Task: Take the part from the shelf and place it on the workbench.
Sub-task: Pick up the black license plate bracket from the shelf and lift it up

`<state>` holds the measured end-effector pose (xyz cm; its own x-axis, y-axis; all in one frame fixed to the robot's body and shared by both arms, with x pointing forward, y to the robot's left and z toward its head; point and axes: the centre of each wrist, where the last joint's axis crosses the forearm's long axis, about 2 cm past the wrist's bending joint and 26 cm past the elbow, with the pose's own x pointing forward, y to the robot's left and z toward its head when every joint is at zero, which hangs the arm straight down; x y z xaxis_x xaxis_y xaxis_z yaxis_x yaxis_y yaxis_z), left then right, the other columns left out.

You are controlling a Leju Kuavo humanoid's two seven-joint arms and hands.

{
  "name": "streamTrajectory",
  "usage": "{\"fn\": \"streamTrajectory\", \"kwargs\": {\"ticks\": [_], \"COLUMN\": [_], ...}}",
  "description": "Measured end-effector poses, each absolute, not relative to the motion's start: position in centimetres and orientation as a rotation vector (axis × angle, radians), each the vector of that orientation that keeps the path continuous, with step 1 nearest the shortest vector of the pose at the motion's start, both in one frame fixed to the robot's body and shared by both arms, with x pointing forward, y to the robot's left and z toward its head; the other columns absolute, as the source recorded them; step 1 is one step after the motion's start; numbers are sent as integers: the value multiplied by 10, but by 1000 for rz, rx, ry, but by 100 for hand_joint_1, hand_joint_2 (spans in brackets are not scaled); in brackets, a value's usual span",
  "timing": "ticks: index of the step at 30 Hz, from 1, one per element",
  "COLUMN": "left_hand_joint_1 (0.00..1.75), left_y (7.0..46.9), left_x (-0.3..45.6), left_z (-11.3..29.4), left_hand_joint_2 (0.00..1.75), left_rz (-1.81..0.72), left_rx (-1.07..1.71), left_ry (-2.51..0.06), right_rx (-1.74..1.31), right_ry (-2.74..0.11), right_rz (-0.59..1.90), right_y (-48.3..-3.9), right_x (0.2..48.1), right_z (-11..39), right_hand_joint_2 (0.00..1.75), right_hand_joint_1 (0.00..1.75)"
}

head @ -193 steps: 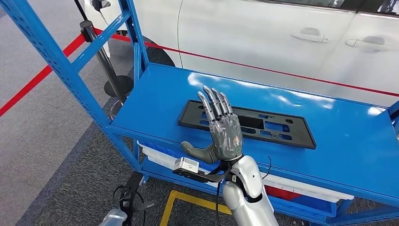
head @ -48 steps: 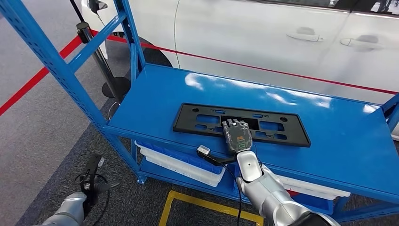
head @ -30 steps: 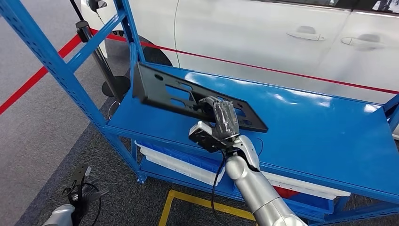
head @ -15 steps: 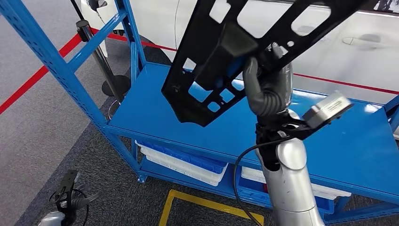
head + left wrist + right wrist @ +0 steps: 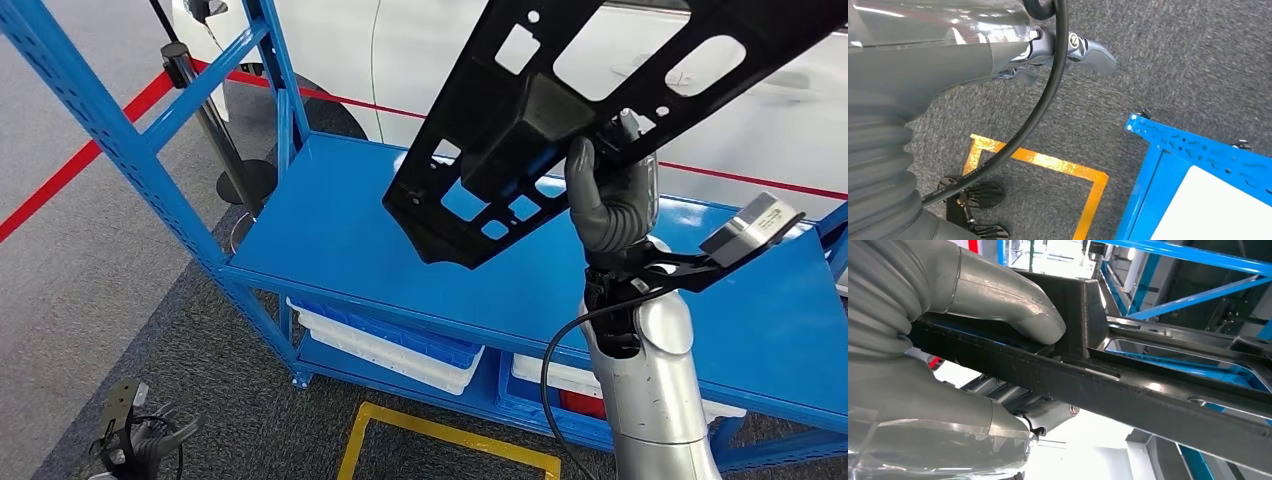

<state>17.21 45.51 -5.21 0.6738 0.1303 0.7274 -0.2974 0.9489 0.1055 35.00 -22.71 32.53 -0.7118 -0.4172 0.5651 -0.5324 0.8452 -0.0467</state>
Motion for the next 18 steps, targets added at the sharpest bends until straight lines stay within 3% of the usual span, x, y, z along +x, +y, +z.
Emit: {"fn": "streamTrajectory", "kwargs": {"ticks": [18], "left_hand_joint_1": [0], "left_y": [464], "left_x": [152], "left_z": [-56], "left_hand_joint_2": [175], "left_rz": [322], "left_rx": [189], "left_ry": [-795], "right_rx": [742], "right_ry": [-2432], "right_rz": [261], "right_y": [-227], "right_x": [349], "right_z": [310], "right_hand_joint_2": [175], "right_hand_joint_1": [175]}}
